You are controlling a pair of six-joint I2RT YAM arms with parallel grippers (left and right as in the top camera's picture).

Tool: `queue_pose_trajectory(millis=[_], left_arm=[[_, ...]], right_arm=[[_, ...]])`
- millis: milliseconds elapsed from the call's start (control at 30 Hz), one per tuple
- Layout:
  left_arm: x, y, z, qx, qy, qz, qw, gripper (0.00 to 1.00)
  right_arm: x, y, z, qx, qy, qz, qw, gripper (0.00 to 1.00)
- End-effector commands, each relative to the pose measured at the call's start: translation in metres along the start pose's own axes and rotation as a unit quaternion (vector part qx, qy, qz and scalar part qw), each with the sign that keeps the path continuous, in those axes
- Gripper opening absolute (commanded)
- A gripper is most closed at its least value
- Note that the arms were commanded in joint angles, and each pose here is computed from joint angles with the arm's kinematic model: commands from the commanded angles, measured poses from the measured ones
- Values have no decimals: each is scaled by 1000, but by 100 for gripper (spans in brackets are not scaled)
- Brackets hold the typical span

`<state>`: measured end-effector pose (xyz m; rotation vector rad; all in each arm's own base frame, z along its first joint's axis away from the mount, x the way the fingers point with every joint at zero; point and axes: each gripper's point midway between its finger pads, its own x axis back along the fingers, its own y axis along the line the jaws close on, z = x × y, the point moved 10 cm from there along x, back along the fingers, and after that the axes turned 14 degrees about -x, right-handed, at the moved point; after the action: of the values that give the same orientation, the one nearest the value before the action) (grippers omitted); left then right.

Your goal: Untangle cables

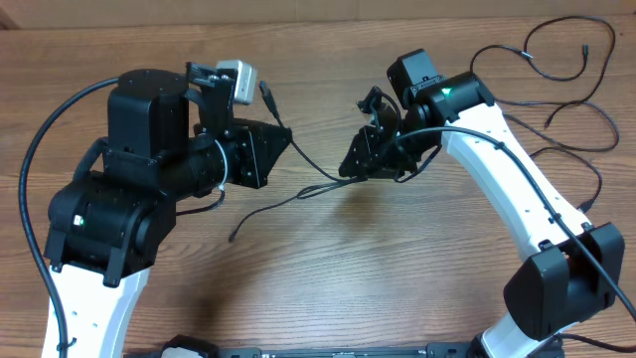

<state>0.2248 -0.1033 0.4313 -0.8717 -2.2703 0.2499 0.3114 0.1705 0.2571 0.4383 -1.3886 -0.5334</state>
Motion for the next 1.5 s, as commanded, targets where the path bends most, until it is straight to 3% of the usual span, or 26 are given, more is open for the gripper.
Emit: queue_pose_trajectory(millis=[0, 133, 367, 467, 633, 767, 900, 1033, 1467], left_arm=[[6, 3, -4, 17, -21, -51, 998, 4], [7, 5, -5, 19, -24, -62, 998, 4], [30, -1, -12, 16, -58, -68, 996, 4], [43, -7, -14, 11, -74, -75, 994, 4], [45, 3, -3, 55, -47, -133, 988, 4], [40, 15, 4, 110, -26, -195, 974, 4], [37, 26, 10, 160, -14, -251, 954, 4], [32, 31, 8, 198, -22, -263, 944, 4], [22, 20, 6, 272, -10, -173, 947, 4]], right_arm=[[-2, -5, 2, 14, 5, 23, 1000, 31], [-2, -9, 5, 14, 9, 46, 999, 17], [2, -26, 0, -63, -48, 157, 984, 8], [1, -24, -1, -73, -50, 147, 985, 17], [-2, -4, 2, -32, 4, 19, 999, 32], [0, 15, 10, 36, 62, -112, 991, 63], [3, 23, 14, 44, 90, -171, 980, 64], [2, 30, 17, 71, 100, -202, 972, 65], [-14, 65, 7, 85, 53, -208, 973, 68]])
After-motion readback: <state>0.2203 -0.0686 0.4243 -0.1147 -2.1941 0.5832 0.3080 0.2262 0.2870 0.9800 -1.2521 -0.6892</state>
